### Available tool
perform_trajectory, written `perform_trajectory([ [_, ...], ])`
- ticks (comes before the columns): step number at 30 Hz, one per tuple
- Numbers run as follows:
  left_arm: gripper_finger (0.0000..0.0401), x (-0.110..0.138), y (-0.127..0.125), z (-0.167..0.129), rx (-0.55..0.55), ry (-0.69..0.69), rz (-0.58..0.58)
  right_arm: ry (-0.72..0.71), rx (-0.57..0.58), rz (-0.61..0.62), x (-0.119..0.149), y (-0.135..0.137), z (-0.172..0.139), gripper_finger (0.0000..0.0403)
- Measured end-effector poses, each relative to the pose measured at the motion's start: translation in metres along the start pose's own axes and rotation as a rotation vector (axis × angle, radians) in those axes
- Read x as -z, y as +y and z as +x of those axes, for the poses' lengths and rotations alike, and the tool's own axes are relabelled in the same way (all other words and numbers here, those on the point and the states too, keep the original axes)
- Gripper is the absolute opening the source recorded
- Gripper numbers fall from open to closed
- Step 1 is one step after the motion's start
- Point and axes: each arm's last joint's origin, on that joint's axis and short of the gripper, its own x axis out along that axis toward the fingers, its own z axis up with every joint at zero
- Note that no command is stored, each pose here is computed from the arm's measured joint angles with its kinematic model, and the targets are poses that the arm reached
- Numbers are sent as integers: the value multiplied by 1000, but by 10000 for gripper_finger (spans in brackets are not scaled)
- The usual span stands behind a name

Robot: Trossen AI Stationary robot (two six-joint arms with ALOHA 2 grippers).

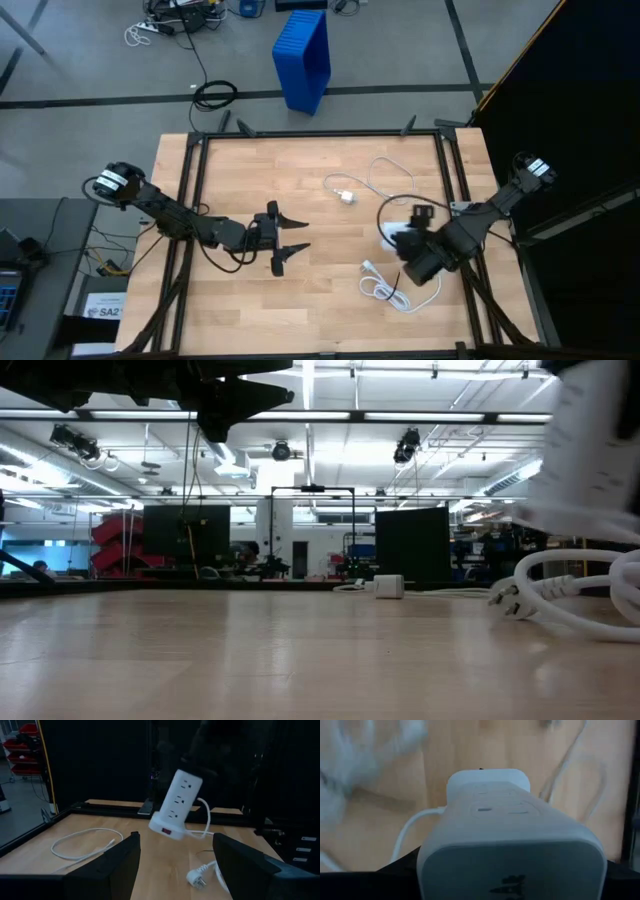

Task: Insert USB
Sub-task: Move the white outlet extension from bottom left to the center table

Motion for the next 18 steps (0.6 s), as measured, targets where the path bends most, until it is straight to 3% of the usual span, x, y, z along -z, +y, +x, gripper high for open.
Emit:
perform_trajectory([
  [7,234,0,1,0,-3,0,-2,-208,-101,0,-51,-13,22,260],
  [12,234,0,1,0,-3,1,-3,-185,-73,-21,-78,-32,60,260],
  [18,234,1,1,1,-5,8,2,-114,-195,-14,-103,-42,115,260],
])
